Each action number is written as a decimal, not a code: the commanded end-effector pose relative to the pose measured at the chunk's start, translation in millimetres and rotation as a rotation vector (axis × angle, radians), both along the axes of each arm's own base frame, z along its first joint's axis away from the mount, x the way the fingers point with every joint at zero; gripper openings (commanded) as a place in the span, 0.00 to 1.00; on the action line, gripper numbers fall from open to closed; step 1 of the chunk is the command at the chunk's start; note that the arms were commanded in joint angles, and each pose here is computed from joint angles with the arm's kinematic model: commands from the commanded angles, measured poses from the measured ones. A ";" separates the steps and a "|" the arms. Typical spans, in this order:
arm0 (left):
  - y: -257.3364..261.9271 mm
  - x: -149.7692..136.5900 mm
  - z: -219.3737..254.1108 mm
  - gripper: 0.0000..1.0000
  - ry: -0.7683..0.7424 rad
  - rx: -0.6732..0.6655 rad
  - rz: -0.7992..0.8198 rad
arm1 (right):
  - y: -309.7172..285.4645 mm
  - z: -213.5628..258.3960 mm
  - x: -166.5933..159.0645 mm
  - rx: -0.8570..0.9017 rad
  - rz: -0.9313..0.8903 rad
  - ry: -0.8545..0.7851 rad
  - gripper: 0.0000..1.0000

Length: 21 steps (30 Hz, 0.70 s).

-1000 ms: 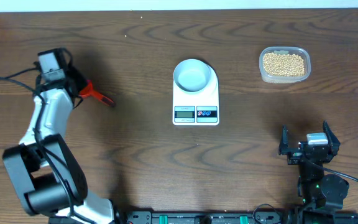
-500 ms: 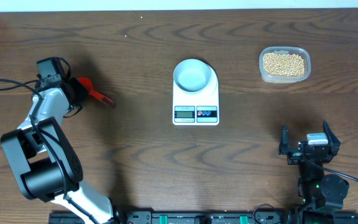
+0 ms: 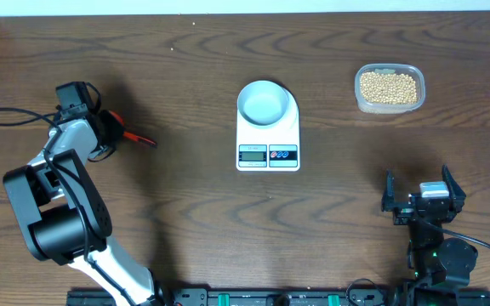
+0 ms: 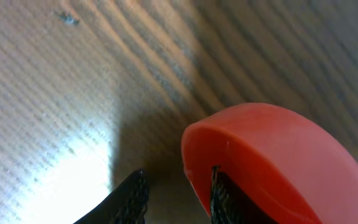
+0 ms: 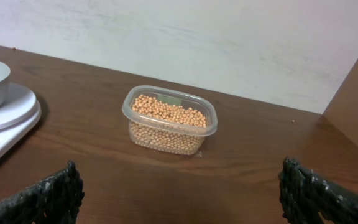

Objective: Scoop item into bowl and weigh 50g on scale
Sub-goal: 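Lower the left gripper over the red scoop and close on its rim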

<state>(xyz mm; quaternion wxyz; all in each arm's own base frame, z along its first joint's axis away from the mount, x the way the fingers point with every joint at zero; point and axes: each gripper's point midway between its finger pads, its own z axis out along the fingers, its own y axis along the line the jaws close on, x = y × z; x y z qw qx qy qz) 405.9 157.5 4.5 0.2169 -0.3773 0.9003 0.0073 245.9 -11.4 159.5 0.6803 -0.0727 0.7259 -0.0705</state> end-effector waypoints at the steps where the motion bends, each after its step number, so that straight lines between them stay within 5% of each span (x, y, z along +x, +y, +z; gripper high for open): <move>1: 0.8 4.7 -5.1 0.35 -0.006 -0.004 0.011 | 1.9 -0.2 -0.2 -0.002 0.008 -0.001 0.99; 11: -27.2 28.7 10.7 0.35 -0.136 -0.149 -0.081 | 1.9 -0.2 -0.2 -0.002 0.008 -0.001 0.99; 21: -26.6 31.0 10.9 0.44 -0.143 -0.133 -0.105 | 1.9 -0.2 -0.2 -0.002 0.008 -0.001 0.99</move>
